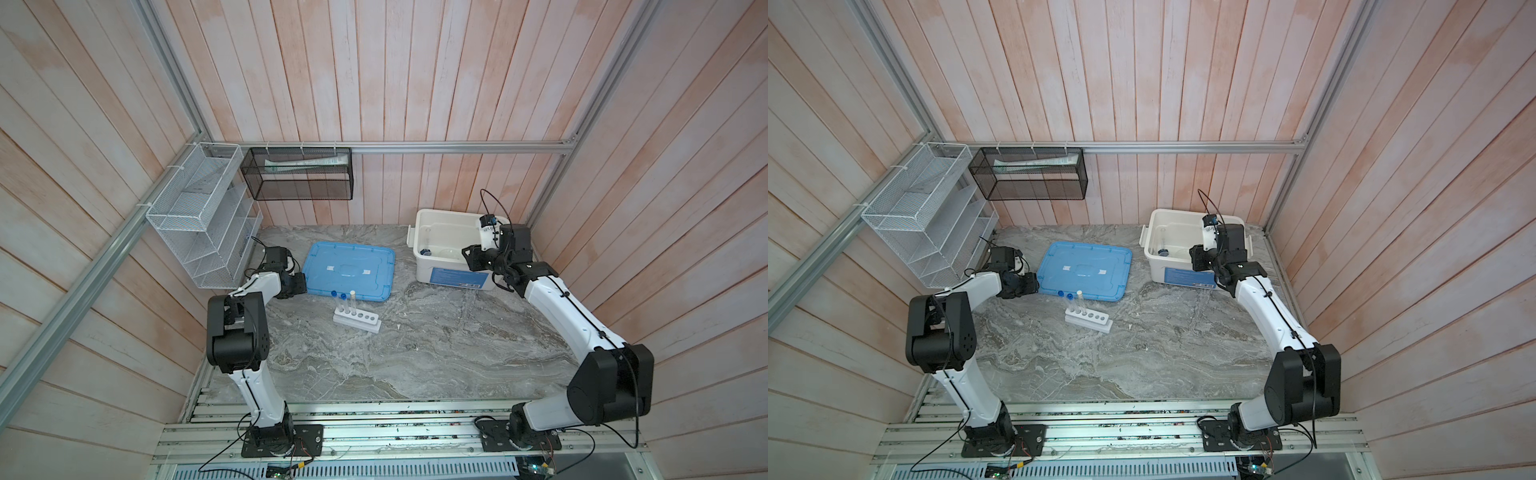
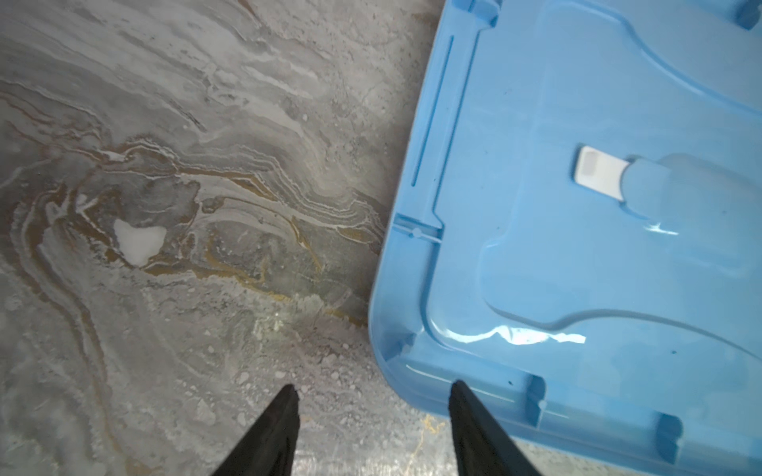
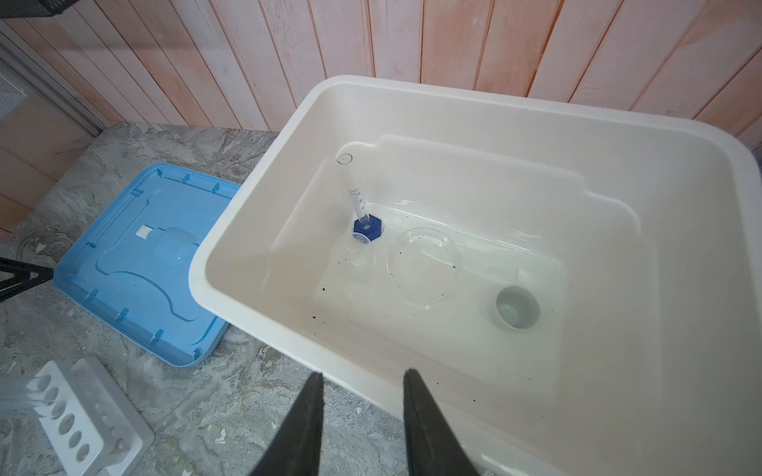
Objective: Organize the chemistry lab equipment
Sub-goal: 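Raise right gripper from the bin while left gripper moves to the lid's edge, then lower left gripper onto the blue lid's edge nearest it and close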
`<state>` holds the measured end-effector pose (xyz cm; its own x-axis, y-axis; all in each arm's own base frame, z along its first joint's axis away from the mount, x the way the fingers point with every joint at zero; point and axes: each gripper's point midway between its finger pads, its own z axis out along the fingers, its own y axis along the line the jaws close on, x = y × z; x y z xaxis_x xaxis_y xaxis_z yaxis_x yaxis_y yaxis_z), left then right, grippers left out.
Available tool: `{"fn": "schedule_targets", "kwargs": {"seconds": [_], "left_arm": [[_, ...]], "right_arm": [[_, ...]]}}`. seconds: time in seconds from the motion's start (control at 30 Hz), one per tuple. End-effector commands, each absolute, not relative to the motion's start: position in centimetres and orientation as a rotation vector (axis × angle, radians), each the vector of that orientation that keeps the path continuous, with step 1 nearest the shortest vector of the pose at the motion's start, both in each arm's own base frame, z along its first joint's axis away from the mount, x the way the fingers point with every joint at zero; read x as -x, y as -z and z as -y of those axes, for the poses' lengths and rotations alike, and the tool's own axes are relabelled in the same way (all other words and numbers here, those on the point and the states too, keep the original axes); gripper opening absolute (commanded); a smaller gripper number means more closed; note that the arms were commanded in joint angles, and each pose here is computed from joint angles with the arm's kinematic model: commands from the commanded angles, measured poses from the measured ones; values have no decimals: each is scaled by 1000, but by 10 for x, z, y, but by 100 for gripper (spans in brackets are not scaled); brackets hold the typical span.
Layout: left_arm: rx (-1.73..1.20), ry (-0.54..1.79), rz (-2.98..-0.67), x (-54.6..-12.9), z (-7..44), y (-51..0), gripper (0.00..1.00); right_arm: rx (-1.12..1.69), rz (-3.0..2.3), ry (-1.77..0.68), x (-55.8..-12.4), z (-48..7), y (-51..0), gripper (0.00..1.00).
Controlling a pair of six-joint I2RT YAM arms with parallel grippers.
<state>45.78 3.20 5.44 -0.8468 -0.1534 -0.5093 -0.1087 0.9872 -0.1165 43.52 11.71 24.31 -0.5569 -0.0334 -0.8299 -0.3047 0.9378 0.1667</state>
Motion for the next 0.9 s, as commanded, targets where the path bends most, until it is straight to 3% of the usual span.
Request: {"fn": "schedule_targets", "kwargs": {"seconds": [0.0, 0.47, 0.87], "left_arm": [[172, 89, -2577, -469, -38, -58, 58], [168, 19, -2627, -478, -47, -42, 48], [183, 97, -2669, -478, -39, -25, 29]], "right_arm": [[251, -2133, -398, -438, -124, -240, 34], [263, -2131, -397, -442, -126, -239, 34], [257, -2149, -384, -443, -124, -232, 33]]}}
